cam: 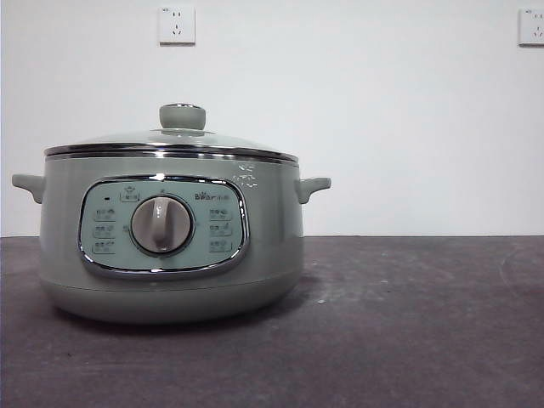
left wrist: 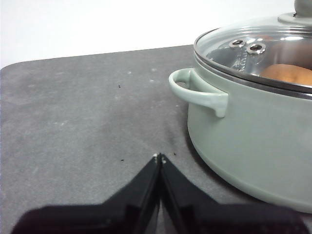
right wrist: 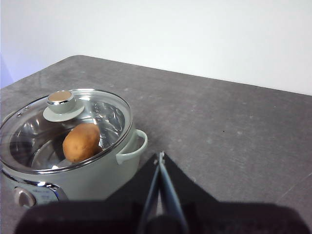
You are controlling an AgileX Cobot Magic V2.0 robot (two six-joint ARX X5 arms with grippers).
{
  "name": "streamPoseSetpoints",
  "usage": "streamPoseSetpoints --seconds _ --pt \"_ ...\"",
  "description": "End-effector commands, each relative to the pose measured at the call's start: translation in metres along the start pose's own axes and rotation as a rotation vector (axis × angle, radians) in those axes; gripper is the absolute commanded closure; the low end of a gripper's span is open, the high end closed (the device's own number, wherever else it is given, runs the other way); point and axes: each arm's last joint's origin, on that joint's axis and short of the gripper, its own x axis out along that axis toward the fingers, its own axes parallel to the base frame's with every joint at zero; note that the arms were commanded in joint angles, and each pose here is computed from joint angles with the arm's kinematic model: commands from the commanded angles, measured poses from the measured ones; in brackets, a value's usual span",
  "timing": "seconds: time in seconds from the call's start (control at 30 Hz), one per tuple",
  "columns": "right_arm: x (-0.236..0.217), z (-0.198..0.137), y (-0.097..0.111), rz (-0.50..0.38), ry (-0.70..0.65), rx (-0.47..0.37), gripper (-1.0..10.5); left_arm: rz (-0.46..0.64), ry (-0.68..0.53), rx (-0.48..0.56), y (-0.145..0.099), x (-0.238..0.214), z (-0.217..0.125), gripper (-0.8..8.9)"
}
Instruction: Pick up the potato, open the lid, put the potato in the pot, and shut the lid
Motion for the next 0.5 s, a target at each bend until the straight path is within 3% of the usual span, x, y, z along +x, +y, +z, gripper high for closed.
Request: streamPoseSetpoints --seconds 0.03,0.23,0.3,0.4,0.5 --pt "0.001 -0.002 0.0 -0.003 0.001 0.008 9.5 0.005 0.01 -0.007 0.0 0.002 -0.005 8.16" --pt "0.001 -0.002 0.0 -0.003 0.001 0.008 9.5 0.005 0.01 -0.007 0.0 0.002 -0.005 8.16" --pt "-0.001 -0.002 0.0 -0.005 -0.001 -0.044 9.5 0.005 0.01 -0.007 0.0 0.002 -0.005 8.16" --pt "-0.009 -0.004 -0.006 -0.048 -0.024 -0.087 9.5 0.005 0.01 -0.007 0.0 0.002 -0.005 8.16" --pt "-0.011 -0.012 -0.014 -0.129 -0.024 -0.068 9.5 0.005 0.01 -0.007 0.0 0.002 -0.005 8.16"
